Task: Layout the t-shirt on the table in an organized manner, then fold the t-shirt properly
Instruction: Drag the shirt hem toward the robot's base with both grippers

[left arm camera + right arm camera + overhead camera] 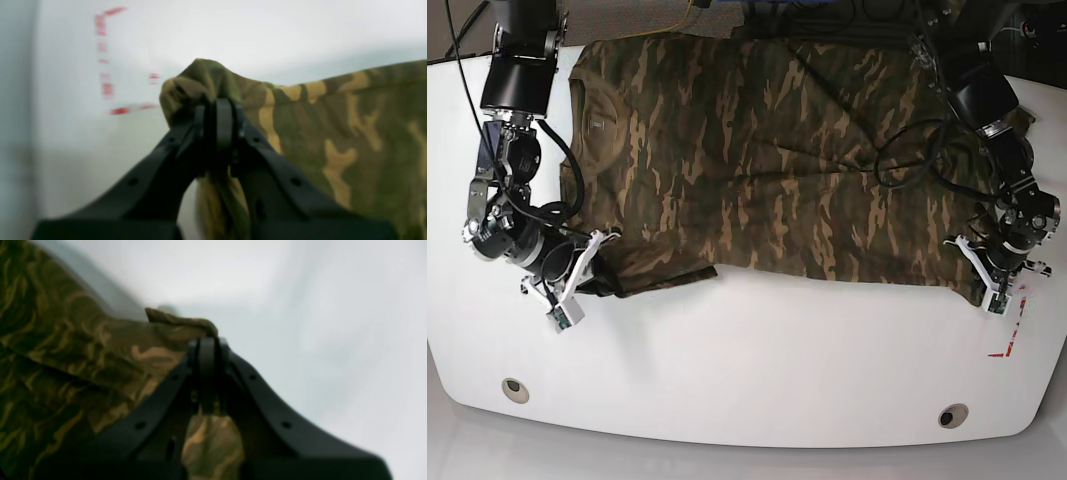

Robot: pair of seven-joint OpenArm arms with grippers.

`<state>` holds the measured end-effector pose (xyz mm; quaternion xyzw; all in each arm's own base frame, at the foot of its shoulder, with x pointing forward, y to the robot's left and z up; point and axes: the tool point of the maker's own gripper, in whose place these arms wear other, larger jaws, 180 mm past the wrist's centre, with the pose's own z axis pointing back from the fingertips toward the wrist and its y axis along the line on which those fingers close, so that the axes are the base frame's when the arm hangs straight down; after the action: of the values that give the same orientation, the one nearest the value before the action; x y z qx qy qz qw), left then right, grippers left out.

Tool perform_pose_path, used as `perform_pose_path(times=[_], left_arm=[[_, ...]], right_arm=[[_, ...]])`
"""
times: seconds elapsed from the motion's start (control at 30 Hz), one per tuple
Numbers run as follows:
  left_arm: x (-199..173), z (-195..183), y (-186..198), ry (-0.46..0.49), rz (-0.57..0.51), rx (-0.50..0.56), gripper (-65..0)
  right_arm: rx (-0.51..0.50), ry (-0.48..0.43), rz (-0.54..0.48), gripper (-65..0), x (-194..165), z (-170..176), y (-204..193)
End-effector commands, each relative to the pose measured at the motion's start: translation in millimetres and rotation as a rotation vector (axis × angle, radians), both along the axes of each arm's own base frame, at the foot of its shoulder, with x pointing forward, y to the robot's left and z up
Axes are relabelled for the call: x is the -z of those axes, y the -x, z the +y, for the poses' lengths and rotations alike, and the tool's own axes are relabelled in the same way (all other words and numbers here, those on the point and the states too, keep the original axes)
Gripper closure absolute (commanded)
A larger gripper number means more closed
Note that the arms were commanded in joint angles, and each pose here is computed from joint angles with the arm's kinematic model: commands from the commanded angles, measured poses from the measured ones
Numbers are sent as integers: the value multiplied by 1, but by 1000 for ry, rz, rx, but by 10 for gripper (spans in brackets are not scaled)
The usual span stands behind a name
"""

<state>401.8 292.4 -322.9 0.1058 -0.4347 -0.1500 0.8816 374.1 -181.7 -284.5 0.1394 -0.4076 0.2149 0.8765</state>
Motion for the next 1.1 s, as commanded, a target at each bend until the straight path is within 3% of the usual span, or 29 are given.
perform_pose_path(times=[0.0,0.2,0.5,0.73,0.97,1.07], left_arm=[[-50,2,-22,-36,-132,10,-26],[-97,-6,-37,-87,-241,37,-26],[-134,-23,-54,-122,-321,84,-26],[-151,-24,-64,-116,-354,85,-29],[-147,-18,-76,-91,-332,80,-30],[-145,-16,-82,-74,-323,80,-30]], right_arm=[[6,12,-104,0,-37,-9,-19],[22,4,-131,0,-51,-16,-36],[68,-51,-178,0,-64,-31,-61],[88,-70,-177,0,-72,-40,-85],[141,-118,-168,0,-74,-57,-110],[149,-97,-167,0,-72,-59,-121]])
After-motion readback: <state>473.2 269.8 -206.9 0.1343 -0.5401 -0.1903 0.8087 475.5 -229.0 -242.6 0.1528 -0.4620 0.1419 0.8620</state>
